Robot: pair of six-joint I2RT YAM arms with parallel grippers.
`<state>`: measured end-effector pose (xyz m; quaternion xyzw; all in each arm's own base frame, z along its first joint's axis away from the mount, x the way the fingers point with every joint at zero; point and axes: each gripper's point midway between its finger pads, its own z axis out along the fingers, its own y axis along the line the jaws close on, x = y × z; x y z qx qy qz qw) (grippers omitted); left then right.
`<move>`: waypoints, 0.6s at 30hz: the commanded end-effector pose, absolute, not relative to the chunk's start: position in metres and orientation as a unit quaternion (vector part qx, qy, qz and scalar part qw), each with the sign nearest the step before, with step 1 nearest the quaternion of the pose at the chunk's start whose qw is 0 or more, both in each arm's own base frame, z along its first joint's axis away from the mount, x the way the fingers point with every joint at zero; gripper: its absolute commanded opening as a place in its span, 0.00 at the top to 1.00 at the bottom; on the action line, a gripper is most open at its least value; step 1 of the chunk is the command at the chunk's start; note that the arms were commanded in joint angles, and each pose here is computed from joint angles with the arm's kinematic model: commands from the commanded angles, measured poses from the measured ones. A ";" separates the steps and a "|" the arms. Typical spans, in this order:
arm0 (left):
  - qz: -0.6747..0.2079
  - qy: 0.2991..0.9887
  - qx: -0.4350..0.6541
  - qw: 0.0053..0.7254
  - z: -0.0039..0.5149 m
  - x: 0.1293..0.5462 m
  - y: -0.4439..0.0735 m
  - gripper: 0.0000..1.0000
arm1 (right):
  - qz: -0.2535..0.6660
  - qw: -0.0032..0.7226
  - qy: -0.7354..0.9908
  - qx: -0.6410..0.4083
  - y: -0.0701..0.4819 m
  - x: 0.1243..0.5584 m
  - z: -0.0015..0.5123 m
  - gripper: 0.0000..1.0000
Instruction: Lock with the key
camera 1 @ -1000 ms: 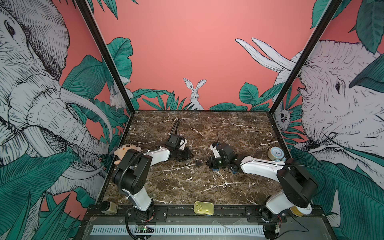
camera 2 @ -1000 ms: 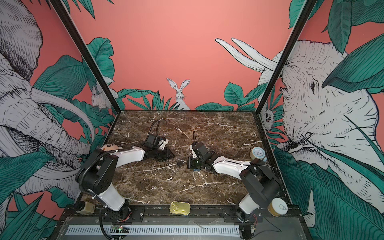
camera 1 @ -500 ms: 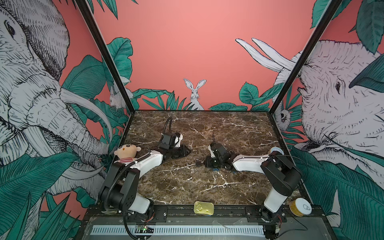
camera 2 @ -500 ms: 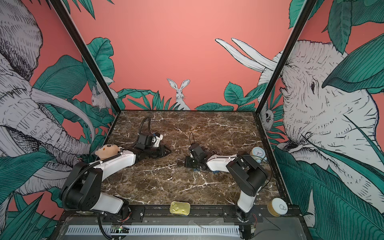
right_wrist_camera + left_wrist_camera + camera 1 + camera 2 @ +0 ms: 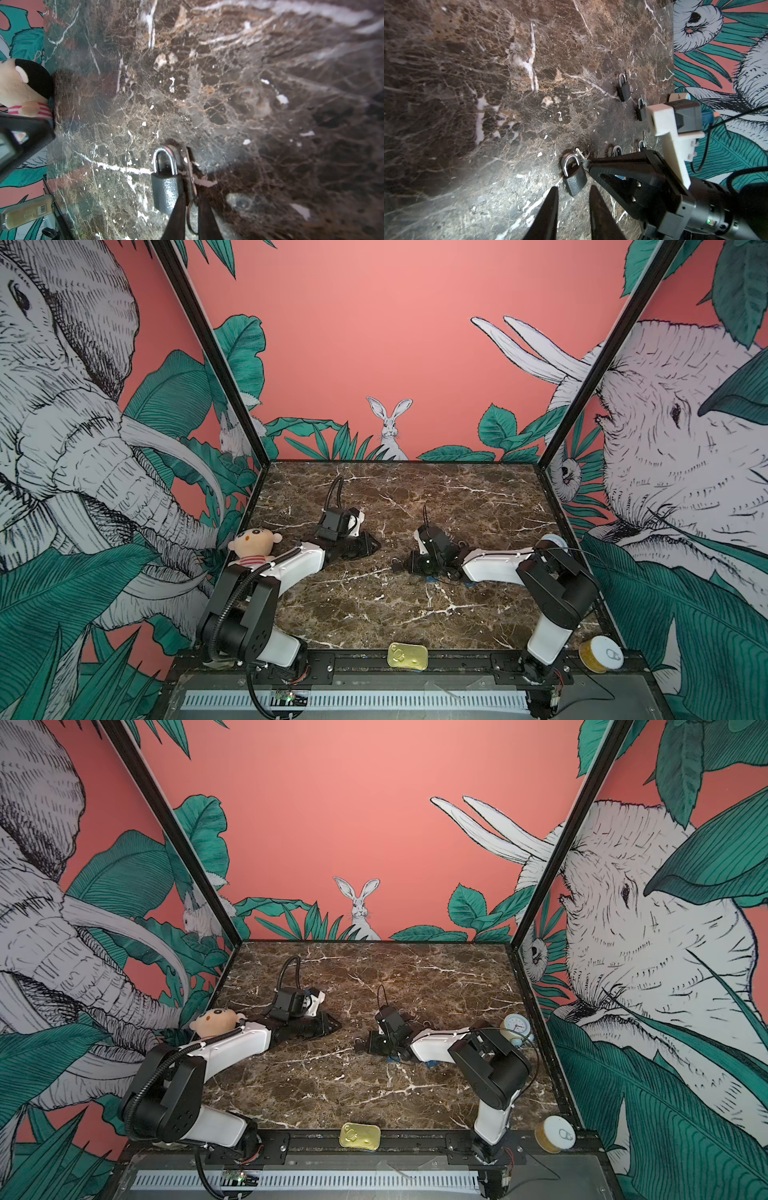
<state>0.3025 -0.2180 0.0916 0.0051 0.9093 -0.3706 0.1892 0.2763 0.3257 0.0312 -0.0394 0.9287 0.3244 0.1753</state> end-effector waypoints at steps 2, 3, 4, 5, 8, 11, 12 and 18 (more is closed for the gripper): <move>-0.378 0.903 0.005 0.201 0.099 0.302 -0.216 0.71 | 0.329 0.193 0.923 -0.048 0.331 0.280 0.045 0.85; -0.379 0.903 0.005 0.202 0.099 0.302 -0.216 0.71 | 0.328 0.196 0.923 -0.050 0.330 0.281 0.048 0.85; -0.379 0.903 0.005 0.203 0.100 0.302 -0.216 0.71 | 0.327 0.197 0.923 -0.052 0.329 0.280 0.051 0.84; -0.379 0.903 0.005 0.204 0.101 0.302 -0.215 0.71 | 0.327 0.200 0.922 -0.054 0.329 0.280 0.054 0.84; -0.378 0.902 0.004 0.210 0.103 0.303 -0.214 0.71 | 0.319 0.209 0.922 -0.062 0.325 0.279 0.064 0.83; -0.379 0.900 0.005 0.217 0.107 0.304 -0.213 0.71 | 0.311 0.222 0.922 -0.069 0.320 0.280 0.076 0.81; -0.379 0.899 0.005 0.219 0.108 0.304 -0.213 0.71 | 0.308 0.225 0.921 -0.072 0.319 0.280 0.080 0.80; -0.370 0.898 0.003 0.238 0.117 0.306 -0.208 0.71 | 0.280 0.256 0.920 -0.093 0.307 0.282 0.106 0.78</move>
